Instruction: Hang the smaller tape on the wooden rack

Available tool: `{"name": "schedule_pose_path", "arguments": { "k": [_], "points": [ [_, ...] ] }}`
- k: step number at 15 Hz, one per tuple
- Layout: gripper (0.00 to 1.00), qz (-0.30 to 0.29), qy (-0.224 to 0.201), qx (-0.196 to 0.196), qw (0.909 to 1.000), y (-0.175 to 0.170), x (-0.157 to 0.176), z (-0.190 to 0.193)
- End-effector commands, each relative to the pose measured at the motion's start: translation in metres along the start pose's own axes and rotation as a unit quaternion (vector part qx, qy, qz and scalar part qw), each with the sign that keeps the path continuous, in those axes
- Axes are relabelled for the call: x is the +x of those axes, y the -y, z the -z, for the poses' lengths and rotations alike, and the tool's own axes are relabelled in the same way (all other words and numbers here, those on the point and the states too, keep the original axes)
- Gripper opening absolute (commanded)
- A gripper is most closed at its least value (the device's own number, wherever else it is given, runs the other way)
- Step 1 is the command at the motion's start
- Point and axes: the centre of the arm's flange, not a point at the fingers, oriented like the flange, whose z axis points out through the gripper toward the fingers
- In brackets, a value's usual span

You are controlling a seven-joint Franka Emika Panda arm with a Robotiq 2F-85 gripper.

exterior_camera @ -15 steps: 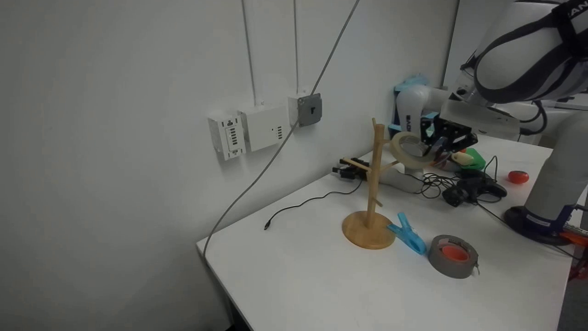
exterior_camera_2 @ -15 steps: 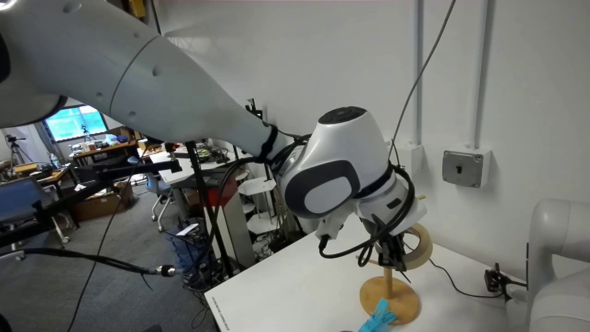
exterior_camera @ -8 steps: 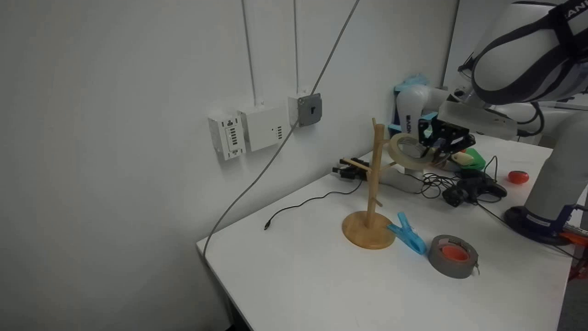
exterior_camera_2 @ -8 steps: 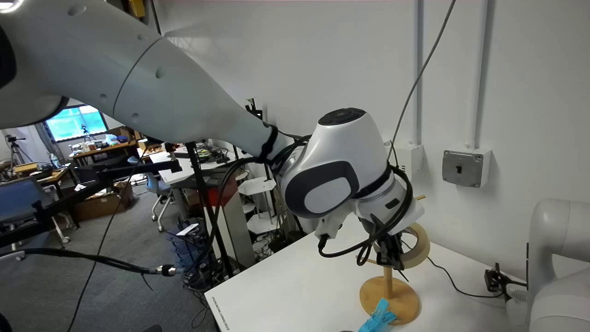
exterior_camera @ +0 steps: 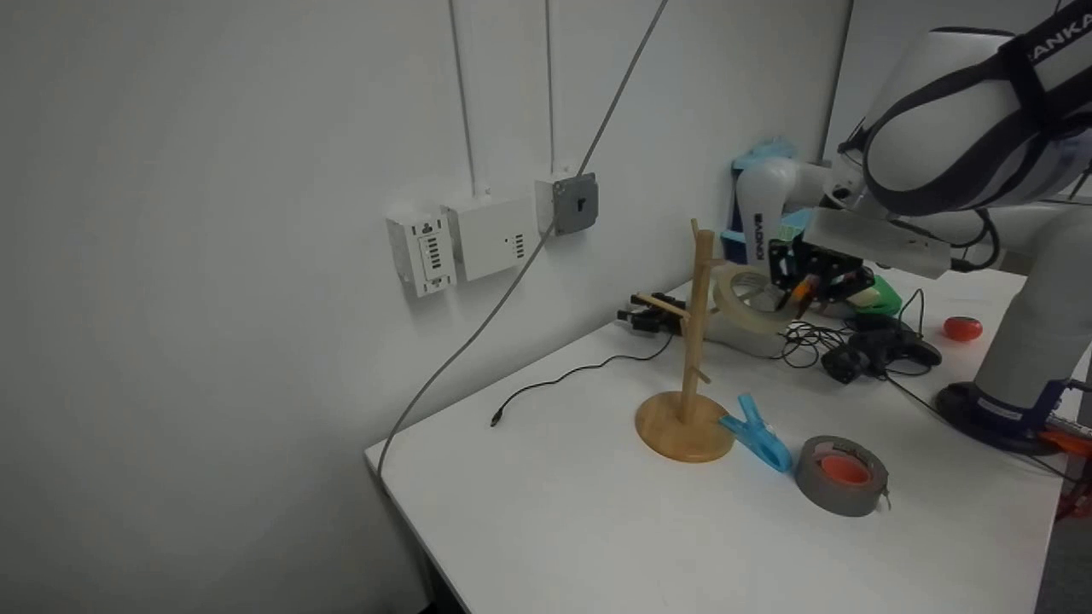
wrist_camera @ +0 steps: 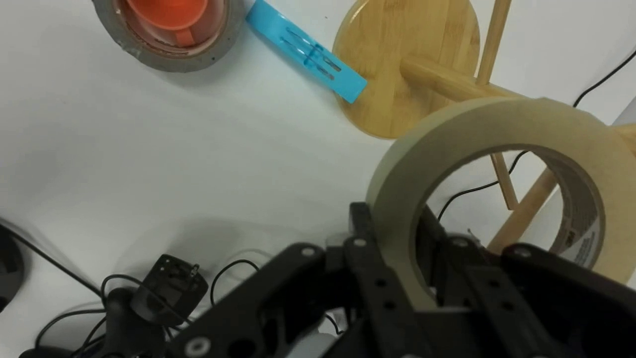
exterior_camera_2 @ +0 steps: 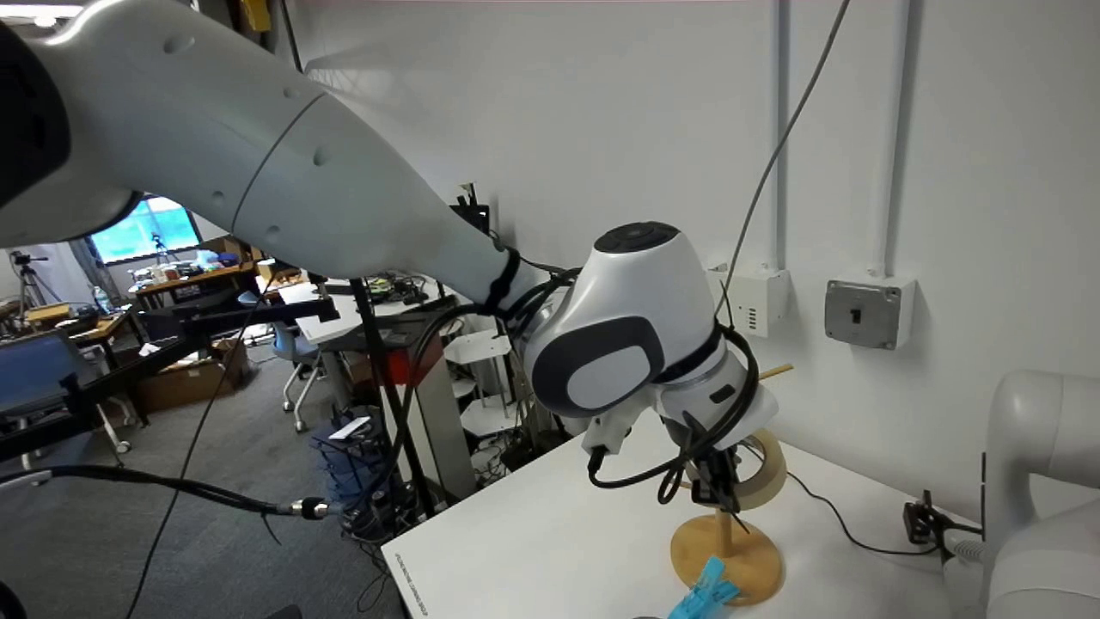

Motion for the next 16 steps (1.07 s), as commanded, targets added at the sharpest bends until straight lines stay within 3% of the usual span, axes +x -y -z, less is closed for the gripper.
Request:
{"name": "schedule_pose_path", "arguments": {
  "k": [1, 2, 8, 16],
  "points": [
    [0.50, -0.012, -0.004, -0.001, 0.9999, 0.005, 0.005, -0.002],
    [0.53, -0.013, -0.004, -0.001, 0.9999, 0.004, 0.006, -0.003],
    [0.98, -0.022, -0.007, -0.004, 0.9997, 0.000, 0.011, -0.004],
    [1.00, -0.009, -0.014, -0.014, 0.9998, -0.004, 0.014, 0.014]
  ]
}}
